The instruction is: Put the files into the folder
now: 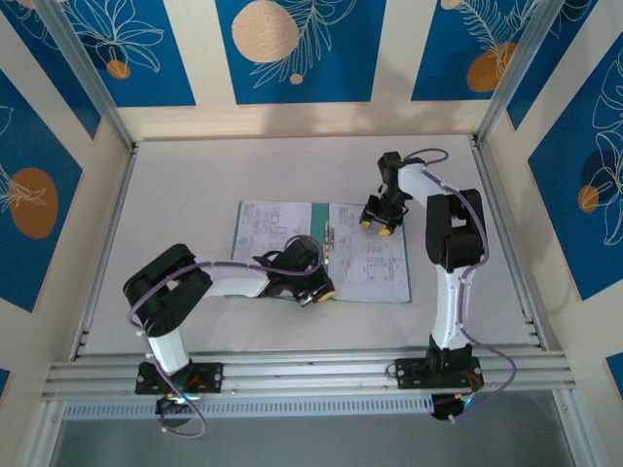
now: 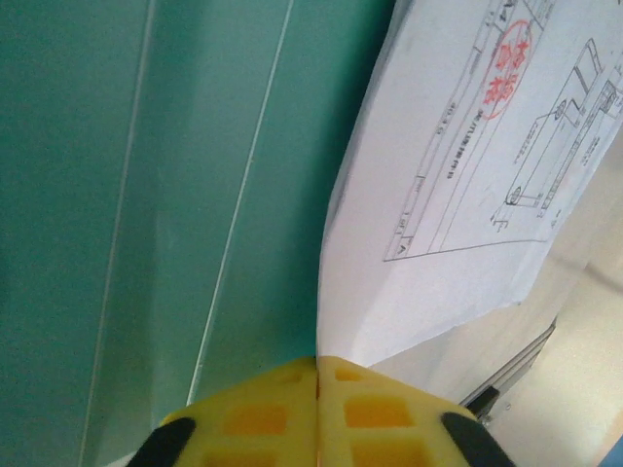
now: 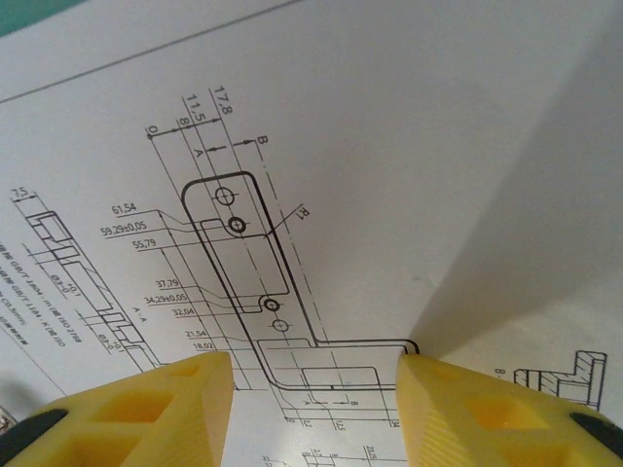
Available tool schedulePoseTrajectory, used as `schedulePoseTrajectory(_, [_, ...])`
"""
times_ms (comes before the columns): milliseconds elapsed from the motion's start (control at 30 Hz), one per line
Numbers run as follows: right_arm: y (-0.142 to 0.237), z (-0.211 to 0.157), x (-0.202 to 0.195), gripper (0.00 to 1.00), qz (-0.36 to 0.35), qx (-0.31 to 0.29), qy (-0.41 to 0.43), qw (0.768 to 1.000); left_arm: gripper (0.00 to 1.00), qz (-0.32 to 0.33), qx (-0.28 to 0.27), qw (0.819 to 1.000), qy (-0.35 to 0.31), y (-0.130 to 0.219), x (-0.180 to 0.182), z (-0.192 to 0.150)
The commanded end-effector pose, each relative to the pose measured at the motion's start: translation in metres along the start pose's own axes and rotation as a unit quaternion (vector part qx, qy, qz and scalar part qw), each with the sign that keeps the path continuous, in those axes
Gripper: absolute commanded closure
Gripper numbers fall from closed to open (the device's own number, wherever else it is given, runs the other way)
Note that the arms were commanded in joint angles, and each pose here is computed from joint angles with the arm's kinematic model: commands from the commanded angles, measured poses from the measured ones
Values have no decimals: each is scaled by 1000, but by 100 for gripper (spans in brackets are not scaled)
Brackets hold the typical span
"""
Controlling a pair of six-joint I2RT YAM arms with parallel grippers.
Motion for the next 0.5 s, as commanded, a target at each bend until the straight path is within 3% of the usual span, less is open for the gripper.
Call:
schedulePoseTrajectory(0, [-8, -5, 1, 51, -13, 13, 8, 1000, 100, 2, 1, 1000, 4, -1, 0, 4])
schedulePoseTrajectory(467, [7, -5, 10, 48, 3, 4, 1, 1000, 100, -4, -10, 1000, 16, -5, -3, 8])
Point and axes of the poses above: each hand's point on the last joint's axis, 136 mm out from that joint toward the fingers, its own y axis back along the fingers, its own x axis along the line the jaws close on, z = x × y, the point moved 4 cm from there along y, back along the fingers, and after that the axes turned 13 degrees about -y, right-handed, at the moved point
